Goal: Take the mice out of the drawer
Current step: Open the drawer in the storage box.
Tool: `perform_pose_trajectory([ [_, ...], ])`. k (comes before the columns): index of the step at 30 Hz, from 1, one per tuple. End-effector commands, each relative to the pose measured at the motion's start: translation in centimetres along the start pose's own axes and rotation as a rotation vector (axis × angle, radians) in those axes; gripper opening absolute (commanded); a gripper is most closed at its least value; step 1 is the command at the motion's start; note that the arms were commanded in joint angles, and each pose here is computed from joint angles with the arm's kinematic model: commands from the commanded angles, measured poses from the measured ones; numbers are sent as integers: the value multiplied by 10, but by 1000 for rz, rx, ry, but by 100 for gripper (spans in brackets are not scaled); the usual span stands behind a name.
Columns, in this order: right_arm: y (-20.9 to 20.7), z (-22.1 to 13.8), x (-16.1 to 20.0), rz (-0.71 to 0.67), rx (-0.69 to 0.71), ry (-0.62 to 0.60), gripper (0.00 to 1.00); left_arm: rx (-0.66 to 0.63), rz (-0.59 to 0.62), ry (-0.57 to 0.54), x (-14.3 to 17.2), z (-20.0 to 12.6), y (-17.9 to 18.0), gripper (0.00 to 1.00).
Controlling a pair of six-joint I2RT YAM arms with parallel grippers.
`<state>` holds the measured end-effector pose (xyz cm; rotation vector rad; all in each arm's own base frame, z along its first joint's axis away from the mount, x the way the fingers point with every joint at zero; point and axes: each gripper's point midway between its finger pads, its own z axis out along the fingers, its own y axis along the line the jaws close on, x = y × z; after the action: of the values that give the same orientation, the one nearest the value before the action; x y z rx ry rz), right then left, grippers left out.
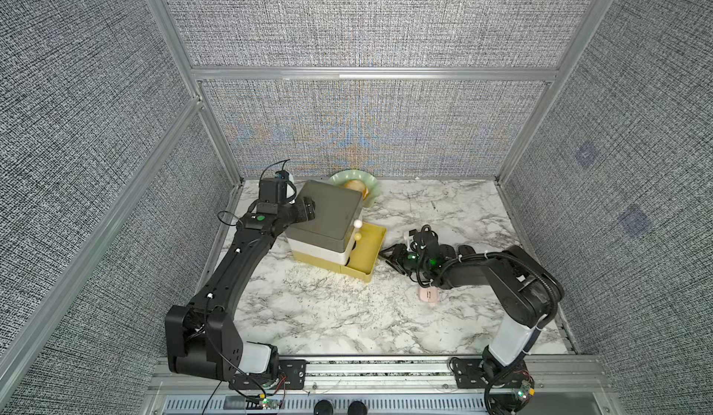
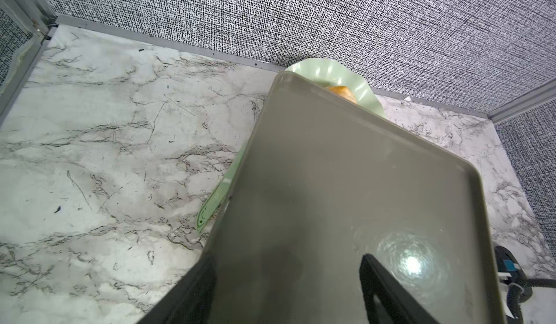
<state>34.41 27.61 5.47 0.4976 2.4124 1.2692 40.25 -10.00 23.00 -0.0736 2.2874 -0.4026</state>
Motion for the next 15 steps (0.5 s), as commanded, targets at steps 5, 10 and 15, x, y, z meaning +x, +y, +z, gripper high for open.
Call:
perform_pose_trajectory([
  [5,-1,-11,-1,-70,113,-12,65,-35,-40,147,35,-7,8,78],
  [10,5,-19,-2,-190,242,-23,73,-14,-41,136,32,-10,4,78],
  [15,16,-16,-11,-322,392,-23,76,-9,-39,124,30,-12,3,78],
])
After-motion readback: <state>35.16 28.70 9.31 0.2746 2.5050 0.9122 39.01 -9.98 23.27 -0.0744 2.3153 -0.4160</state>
